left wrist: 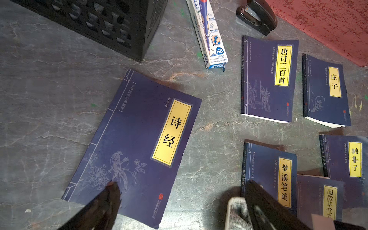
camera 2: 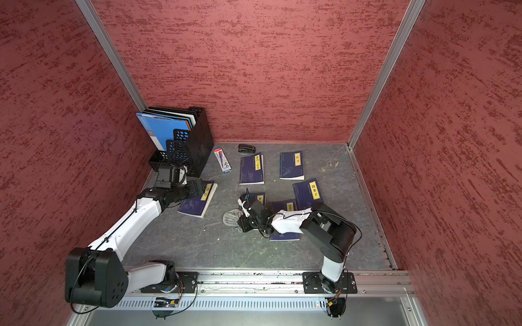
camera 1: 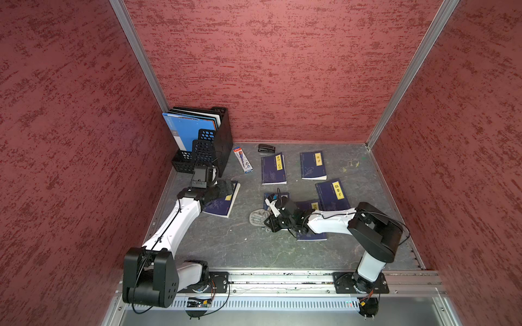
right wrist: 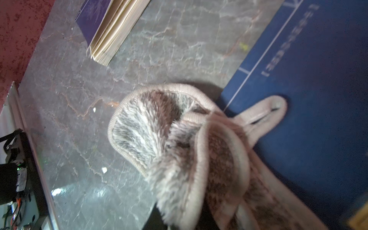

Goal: Wipe the cover of the book
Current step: Wipe the dirt from the cover of the book.

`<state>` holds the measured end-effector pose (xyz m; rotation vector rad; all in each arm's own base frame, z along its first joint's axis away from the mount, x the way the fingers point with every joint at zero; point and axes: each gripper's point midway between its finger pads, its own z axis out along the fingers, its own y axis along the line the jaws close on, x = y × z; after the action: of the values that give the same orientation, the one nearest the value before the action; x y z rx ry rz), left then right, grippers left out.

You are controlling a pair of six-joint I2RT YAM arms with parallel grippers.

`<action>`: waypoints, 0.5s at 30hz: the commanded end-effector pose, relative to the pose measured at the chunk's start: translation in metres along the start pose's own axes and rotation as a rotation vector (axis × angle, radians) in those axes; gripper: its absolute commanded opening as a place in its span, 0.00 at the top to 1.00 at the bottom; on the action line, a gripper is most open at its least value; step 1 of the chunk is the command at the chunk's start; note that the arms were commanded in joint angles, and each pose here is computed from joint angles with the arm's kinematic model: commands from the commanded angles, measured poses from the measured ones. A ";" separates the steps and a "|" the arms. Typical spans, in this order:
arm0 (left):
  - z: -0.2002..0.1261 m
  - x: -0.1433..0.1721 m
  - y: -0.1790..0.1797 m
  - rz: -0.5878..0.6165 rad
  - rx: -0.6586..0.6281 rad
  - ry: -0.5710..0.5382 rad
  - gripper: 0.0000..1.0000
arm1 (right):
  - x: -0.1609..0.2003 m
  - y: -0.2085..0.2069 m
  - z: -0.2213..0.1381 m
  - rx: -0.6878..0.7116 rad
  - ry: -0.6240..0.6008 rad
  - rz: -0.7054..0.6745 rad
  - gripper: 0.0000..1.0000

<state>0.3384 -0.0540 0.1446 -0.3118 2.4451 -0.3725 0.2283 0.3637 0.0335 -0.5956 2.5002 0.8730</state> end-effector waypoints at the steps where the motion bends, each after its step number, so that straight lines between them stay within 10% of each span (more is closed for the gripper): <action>1: -0.001 -0.002 -0.002 0.006 0.002 -0.008 0.01 | 0.043 -0.016 0.006 0.062 0.124 0.067 0.84; 15: -0.004 -0.001 -0.002 0.010 -0.002 -0.004 0.01 | -0.025 -0.080 0.026 0.169 0.023 0.090 0.84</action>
<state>0.3384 -0.0544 0.1428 -0.3115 2.4511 -0.3724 0.2825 0.3709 0.0338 -0.4919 2.4772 0.8676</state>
